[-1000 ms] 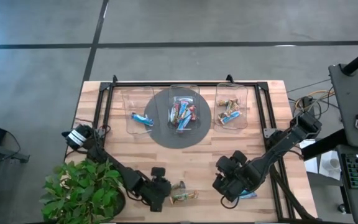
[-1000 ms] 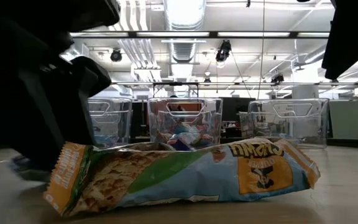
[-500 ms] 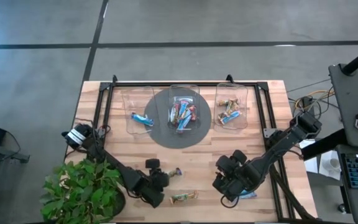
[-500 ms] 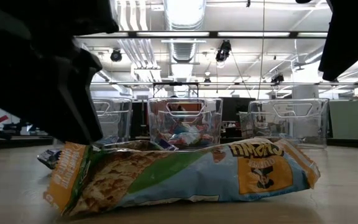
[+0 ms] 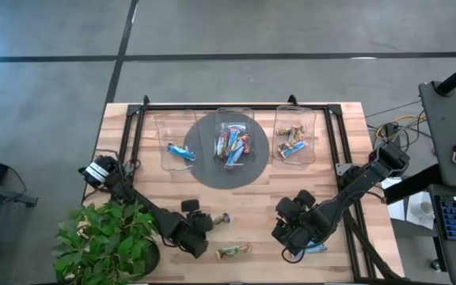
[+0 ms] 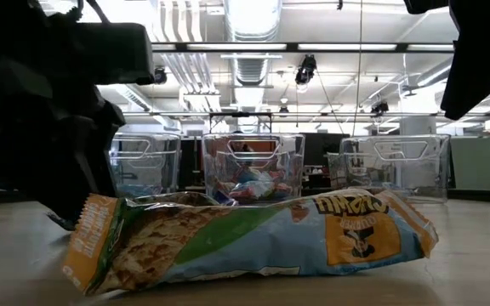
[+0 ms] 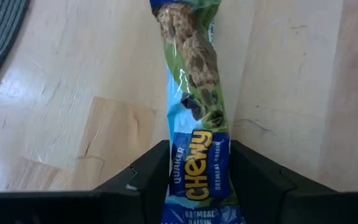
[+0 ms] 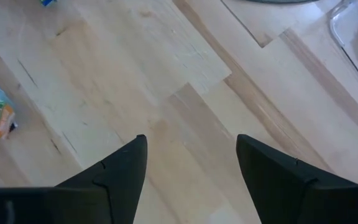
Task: Pick and place Granola Bars by type
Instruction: Put the blue granola bar into the left transparent bin
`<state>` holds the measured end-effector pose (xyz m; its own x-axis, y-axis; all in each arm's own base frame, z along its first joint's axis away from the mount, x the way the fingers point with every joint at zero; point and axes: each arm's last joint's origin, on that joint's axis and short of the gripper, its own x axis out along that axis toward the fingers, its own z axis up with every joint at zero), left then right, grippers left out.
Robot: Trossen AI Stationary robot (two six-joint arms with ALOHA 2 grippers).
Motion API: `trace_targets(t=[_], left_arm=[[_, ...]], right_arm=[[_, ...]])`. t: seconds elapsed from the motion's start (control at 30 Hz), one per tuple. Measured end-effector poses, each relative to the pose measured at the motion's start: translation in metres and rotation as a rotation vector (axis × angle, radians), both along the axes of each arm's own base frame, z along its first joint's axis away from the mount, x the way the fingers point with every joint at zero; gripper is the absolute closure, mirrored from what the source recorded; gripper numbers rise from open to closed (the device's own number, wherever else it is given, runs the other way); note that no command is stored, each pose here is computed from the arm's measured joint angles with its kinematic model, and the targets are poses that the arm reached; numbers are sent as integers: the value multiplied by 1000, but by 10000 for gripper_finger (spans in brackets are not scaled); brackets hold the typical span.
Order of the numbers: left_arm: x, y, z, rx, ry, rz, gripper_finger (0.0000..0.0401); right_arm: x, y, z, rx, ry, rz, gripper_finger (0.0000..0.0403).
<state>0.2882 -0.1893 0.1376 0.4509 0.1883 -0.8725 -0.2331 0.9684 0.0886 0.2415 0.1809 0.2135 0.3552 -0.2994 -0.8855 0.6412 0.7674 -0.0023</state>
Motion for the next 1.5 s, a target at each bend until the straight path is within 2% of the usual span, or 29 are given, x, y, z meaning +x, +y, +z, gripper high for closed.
trace_targets(t=[0.23, 0.37, 0.53, 0.67, 0.87, 1.0, 1.1, 1.23, 1.33, 1.5], left_arm=[[3, 8, -3, -24, 14, 23, 261], [6, 12, -1, -48, 6, 71, 294], [3, 26, 13, -44, -40, 200, 335], [-5, 46, 56, -80, -178, 364, 341], [-34, 84, 132, -100, -526, 615, 340], [-57, 128, 153, -78, -597, 856, 340], [-68, 165, 151, -37, -591, 1016, 340], [-80, 208, 129, -100, -488, 1158, 339], [-85, 229, 102, -142, -394, 1141, 338], [-82, 245, 72, -282, -424, 1059, 313]], right_arm=[[-1, -1, -2, -3, 4, -3, 170], [-1, -2, 0, -21, -14, -6, 175], [-2, -8, 8, -57, -78, -34, 180], [-4, -17, 19, -86, -144, -76, 179], [-7, -30, 34, -113, -219, -104, 179], [-7, -39, 42, -149, -276, -134, 179], [-5, -45, 46, -177, -313, -159, 179], [-2, -52, 48, -180, -320, -187, 179], [-1, -55, 48, -182, -319, -200, 179], [1, -58, 47, -168, -332, -243, 179]])
